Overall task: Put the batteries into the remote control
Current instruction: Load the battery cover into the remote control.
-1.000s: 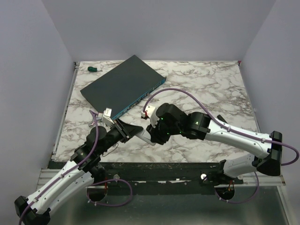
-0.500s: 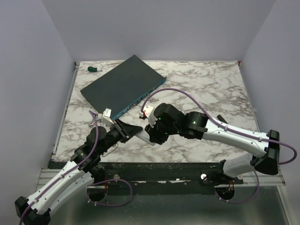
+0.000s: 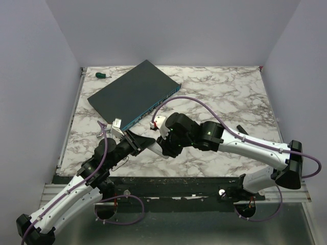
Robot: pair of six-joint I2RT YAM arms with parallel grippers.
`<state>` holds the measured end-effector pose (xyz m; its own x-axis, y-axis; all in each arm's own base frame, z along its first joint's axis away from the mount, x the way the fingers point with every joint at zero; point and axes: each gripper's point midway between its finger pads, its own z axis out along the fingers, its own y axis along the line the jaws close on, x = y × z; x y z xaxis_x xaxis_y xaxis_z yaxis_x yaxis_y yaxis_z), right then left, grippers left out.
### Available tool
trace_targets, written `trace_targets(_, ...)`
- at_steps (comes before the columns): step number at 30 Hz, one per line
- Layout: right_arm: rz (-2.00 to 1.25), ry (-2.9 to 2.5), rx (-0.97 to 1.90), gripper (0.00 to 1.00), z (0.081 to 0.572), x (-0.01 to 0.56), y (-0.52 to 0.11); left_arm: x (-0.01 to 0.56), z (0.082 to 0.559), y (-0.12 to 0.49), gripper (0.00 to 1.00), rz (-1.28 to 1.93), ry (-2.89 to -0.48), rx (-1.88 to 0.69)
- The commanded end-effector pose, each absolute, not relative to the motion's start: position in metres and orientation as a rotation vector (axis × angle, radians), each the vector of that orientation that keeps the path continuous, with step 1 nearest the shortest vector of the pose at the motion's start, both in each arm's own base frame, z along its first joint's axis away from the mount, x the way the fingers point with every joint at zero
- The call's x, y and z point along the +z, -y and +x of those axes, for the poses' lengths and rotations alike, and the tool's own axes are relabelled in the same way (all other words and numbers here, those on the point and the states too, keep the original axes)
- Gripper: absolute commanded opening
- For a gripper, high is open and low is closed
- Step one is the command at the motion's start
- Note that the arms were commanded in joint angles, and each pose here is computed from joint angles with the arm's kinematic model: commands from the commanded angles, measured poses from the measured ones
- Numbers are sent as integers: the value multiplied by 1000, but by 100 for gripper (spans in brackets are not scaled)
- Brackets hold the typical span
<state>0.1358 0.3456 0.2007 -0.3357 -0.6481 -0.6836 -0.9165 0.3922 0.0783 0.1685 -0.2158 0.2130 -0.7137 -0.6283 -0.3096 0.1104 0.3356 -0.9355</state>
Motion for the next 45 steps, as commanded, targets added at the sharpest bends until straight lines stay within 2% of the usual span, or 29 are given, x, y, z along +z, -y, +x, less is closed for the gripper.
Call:
trace_targets(1,-1339,-2069,636,6,135,207,-355,227,169,216,0,-461,-1888,-1485)
trace_targets(18,-1332,-2044,679,19,136,216,-366,228,169,215,0,-472,-1882,-1492)
trace_targets(28,-1331,-2052,653,38,138,211,-364,226,168,216,0,-474,-1885,-1497)
trace_targets(45,-1341,-2029,632,53,141,215,-363,222,168,217,0,-484,-1887,-1505)
